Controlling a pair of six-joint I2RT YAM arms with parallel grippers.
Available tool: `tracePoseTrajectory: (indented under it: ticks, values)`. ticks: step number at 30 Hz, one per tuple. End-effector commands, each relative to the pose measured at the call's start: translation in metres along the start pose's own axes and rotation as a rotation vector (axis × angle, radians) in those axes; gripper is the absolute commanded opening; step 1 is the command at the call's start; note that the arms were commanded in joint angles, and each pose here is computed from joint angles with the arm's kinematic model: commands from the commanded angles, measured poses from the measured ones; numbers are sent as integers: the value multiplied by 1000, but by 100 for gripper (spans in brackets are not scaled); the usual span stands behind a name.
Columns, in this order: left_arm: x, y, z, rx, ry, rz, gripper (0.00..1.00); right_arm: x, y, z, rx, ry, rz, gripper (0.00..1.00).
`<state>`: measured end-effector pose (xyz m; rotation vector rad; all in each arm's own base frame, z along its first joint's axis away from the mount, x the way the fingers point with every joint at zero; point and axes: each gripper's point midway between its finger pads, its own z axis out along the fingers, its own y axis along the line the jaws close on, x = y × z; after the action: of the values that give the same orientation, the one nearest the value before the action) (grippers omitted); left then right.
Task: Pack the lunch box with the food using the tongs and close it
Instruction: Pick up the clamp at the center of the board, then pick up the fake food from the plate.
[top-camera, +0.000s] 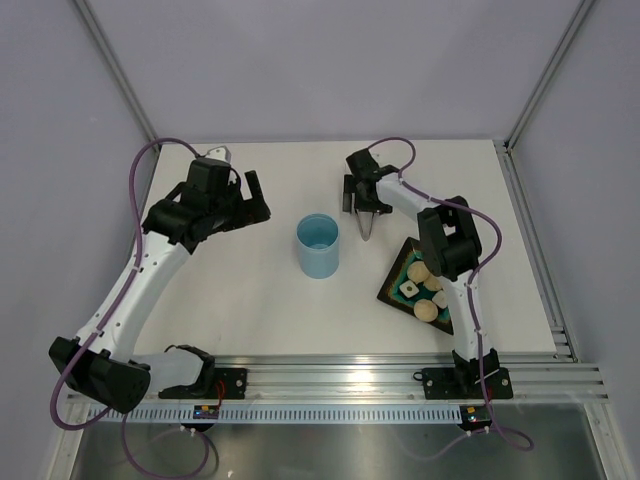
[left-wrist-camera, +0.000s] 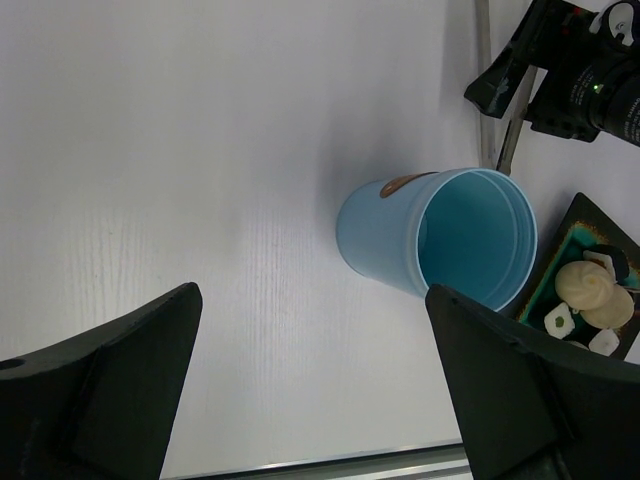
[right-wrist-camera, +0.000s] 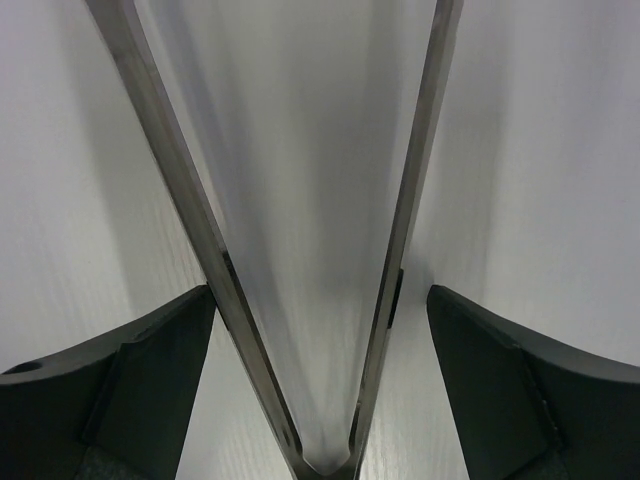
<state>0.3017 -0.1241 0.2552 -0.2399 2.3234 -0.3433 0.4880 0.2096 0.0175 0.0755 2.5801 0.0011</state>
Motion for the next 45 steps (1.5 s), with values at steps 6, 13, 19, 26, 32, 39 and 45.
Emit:
tracePoseTrajectory:
  ticks: [6,13,19,26,32,39,45]
  values:
    - [-6,-12,-6,77,-33,-22,99,-18,7,9,49,-80,11,76]
    - [-4,-7,-9,68,-40,-18,99,-48,8,-34,15,-146,-31,22]
    - [-6,1,-13,48,-53,-10,99,-72,3,-111,-43,-187,-47,14]
    - [-4,11,-17,22,-62,3,99,-44,-37,-192,-86,-129,-1,15]
    - [0,15,-13,15,-56,6,99,19,-78,-248,-66,-47,71,17]
    - [5,13,-7,36,-42,8,99,96,-126,-298,20,65,180,18]
    - [9,15,0,23,-24,12,99,143,-127,-315,-14,177,300,19]
